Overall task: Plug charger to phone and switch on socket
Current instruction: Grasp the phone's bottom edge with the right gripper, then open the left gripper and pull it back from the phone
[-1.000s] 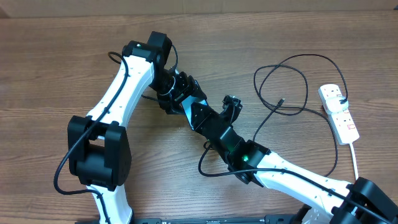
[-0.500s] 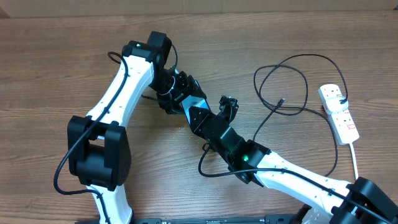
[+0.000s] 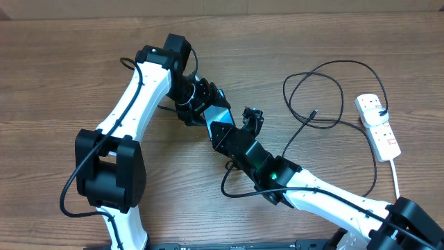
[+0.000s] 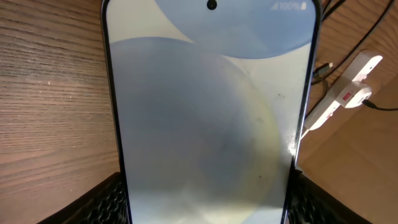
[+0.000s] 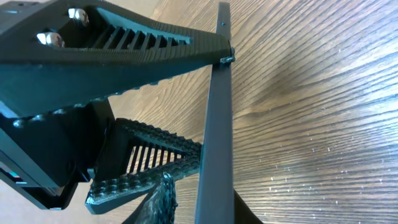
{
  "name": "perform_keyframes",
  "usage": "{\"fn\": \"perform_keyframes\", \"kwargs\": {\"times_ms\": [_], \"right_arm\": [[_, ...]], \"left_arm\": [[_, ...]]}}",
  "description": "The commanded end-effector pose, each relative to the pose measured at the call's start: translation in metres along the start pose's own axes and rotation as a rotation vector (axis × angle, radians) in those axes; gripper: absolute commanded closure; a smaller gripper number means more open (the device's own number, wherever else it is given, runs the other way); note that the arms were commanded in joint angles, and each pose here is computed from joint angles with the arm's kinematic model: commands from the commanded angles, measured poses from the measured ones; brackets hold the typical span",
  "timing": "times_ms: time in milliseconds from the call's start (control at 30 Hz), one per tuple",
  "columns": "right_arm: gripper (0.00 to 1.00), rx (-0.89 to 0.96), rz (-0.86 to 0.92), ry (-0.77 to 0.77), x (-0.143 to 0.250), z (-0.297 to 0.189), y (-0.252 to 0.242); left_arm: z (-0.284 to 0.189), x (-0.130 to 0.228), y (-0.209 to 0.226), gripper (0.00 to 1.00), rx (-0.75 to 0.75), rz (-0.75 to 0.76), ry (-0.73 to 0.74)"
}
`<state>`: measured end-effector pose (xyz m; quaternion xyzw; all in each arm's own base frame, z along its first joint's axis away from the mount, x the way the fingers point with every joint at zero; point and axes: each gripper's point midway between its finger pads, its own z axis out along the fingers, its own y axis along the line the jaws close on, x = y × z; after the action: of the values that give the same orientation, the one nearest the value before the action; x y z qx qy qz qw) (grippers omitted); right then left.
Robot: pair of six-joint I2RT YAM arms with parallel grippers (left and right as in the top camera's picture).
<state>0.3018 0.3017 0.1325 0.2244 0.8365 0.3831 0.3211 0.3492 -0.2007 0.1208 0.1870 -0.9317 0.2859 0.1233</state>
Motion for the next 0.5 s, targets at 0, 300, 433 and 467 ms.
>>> {"fn": "perform_keyframes", "kwargs": {"times_ms": [0,300,433,467], "right_arm": [[0.82,-0.021,-0.002,0.022,0.0036,0.0004,0.0055],[0.9,-0.017,-0.003,0.023,0.0038,0.0004,0.0046],[0.95,-0.01,-0.005,0.025,0.0042,0.0004,0.0031],[0.95,-0.01,-0.005,0.024,0.0041,0.0004,0.0028]], "left_arm": [[-0.0037,-0.0021,-0.0104,0.33,0.026,0.036,-0.009],[-0.0037,-0.0021,-0.0104,0.34,0.026,0.037,-0.009],[-0.0037,-0.0021,-0.0104,0.33,0.026,0.037,-0.009],[-0.0037,-0.002,-0.0103,0.33,0.026,0.036,-0.009]]}}
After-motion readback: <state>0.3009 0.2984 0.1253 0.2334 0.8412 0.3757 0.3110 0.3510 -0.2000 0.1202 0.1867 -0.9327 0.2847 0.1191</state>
